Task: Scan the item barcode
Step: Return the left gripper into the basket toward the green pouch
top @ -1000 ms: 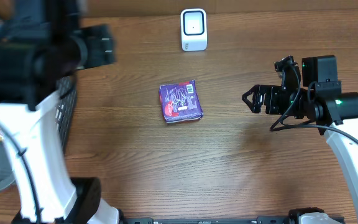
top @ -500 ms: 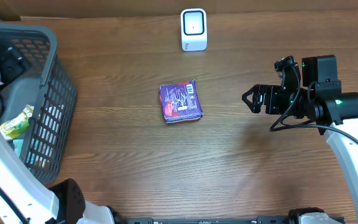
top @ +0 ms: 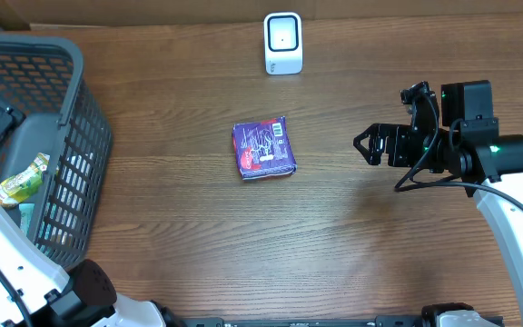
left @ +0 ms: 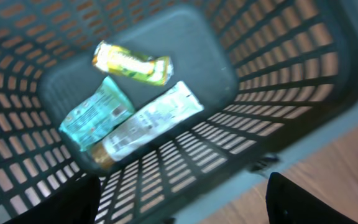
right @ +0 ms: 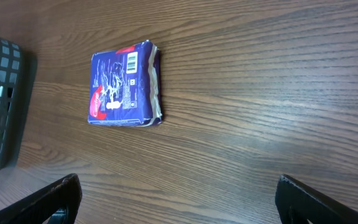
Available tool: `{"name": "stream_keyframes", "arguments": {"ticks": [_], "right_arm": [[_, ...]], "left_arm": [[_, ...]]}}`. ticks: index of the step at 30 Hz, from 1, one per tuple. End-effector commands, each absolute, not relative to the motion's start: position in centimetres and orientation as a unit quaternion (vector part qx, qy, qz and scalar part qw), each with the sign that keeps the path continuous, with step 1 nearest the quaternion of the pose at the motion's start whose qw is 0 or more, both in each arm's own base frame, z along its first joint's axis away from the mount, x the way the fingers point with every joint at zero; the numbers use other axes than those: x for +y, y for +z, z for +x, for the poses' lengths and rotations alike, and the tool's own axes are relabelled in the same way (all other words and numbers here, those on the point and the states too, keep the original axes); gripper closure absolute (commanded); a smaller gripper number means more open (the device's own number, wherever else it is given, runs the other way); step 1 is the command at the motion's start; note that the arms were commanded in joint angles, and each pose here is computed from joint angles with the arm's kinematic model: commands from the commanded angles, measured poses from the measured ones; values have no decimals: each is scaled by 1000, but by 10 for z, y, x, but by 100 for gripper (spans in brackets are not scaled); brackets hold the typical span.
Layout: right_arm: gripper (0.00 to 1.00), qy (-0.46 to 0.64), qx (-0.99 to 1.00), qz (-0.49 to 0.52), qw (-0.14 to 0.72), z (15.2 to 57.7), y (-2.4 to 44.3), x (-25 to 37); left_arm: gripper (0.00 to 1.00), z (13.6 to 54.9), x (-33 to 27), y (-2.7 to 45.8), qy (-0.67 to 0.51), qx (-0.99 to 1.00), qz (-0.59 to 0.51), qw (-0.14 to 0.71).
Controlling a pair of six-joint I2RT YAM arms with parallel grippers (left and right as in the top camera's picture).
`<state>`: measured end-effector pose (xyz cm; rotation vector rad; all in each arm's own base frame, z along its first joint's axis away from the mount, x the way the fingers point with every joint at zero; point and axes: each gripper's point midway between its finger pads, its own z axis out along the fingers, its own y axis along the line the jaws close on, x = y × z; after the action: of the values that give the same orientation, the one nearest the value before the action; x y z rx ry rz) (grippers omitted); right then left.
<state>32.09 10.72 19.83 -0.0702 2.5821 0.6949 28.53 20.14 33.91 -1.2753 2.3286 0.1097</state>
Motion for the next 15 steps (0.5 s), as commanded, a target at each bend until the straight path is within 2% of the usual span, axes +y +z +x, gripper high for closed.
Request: {"name": "stream_keyframes", "arguments": {"ticks": [1,15], "right_arm": [[0,257,936,-32,240,323,207,111],[0,257,937,-31,235,320,206,111]], "left_arm": [[24,276,214,316,53,841,-499,202],[25,268,240,244,51,831,-536,137]]}}
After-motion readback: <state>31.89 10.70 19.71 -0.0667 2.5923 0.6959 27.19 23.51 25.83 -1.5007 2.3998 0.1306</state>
